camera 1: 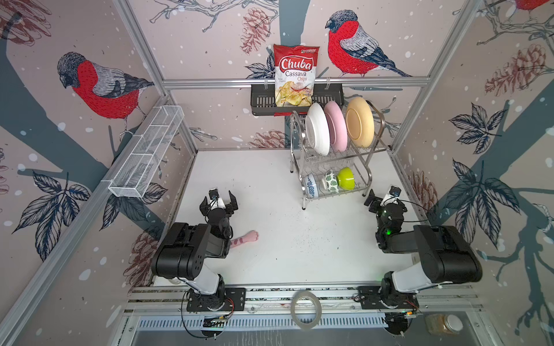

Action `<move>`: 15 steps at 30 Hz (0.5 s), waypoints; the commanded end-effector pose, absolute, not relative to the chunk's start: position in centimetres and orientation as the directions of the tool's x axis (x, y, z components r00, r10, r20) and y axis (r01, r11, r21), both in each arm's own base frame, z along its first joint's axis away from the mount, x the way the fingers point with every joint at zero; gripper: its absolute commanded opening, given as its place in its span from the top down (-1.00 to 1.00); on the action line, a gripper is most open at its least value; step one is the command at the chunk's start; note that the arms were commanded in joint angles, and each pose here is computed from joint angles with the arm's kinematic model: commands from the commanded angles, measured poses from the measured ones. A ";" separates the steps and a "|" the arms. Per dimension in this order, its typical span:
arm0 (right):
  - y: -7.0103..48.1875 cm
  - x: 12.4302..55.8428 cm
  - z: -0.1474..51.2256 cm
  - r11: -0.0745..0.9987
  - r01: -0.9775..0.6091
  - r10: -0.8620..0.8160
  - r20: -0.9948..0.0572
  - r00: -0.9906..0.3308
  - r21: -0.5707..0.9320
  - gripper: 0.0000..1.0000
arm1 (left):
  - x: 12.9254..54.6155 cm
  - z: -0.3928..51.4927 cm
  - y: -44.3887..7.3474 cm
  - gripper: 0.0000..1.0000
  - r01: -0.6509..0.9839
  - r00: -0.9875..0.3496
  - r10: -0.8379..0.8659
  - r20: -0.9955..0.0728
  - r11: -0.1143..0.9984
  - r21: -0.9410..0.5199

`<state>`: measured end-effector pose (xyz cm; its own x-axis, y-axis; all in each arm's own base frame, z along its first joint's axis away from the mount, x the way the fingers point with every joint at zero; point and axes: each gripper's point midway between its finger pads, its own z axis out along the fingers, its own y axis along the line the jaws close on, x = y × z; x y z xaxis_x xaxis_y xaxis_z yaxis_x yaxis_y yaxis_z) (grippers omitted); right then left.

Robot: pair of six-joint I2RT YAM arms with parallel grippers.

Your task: Unload the mixed dishes from the dish rack

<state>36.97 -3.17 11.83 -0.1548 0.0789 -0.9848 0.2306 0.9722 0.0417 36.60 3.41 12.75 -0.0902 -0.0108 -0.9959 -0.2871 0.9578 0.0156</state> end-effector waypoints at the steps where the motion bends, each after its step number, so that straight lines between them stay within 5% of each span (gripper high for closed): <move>1: -3.0 37.0 12.6 0.973 0.223 0.088 -0.989 -0.122 0.059 -0.99 | 36.8 13.4 3.4 -0.99 -0.284 -0.067 -0.014 -0.998 0.959 0.006; 15: -3.0 37.0 12.6 0.973 0.223 0.090 -0.989 -0.121 0.061 -0.99 | 36.8 13.3 3.3 -0.99 -0.283 -0.070 -0.014 -0.997 0.959 0.006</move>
